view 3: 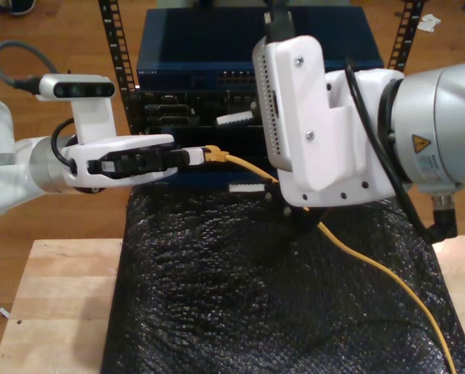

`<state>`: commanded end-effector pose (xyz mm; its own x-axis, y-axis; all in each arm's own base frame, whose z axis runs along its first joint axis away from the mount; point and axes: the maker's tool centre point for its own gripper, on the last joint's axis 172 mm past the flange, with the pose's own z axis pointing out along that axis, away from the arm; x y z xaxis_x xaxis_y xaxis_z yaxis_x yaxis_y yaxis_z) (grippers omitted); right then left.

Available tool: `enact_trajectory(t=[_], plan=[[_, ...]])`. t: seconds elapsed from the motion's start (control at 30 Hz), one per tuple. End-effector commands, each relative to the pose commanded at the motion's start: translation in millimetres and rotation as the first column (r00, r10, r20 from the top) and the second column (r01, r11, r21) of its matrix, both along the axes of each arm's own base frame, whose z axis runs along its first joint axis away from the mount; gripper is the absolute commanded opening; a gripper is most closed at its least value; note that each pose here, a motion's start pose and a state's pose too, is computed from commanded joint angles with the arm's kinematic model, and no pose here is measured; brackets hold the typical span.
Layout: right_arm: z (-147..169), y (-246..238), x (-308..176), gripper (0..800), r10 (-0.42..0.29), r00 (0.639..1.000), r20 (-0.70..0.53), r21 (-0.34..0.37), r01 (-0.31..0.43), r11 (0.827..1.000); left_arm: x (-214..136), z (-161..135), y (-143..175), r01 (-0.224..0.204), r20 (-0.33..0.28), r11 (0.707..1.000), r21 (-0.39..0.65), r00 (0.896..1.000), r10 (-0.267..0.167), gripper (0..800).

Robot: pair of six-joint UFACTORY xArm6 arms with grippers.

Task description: Grab the cable and plug it in

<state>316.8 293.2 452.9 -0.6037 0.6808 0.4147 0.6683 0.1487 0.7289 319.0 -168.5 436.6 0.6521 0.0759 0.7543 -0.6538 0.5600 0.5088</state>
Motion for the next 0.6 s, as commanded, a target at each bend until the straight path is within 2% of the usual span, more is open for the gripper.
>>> enact_trajectory(t=[0.17, 0.33, 0.6], plan=[[-1.3, 3.0, 0.1, 465, 0.002, 1.000, 0.000, 0.001, -0.002, 1.000, -0.6, 0.0, 0.1, 0.005, -0.007, 1.000, 0.003, 1.000, -0.005, 2], [-6.0, 7.3, 1.5, 415, 0.005, 1.000, -0.004, -0.003, -0.005, 1.000, -1.0, -0.5, 0.1, 0.023, -0.041, 1.000, 0.019, 0.999, -0.023, 1], [-5.3, 8.2, 2.6, 372, 0.002, 1.000, -0.002, 0.002, -0.002, 1.000, -1.5, -0.5, 0.2, 0.027, -0.044, 0.999, 0.020, 0.999, -0.026, 2]])
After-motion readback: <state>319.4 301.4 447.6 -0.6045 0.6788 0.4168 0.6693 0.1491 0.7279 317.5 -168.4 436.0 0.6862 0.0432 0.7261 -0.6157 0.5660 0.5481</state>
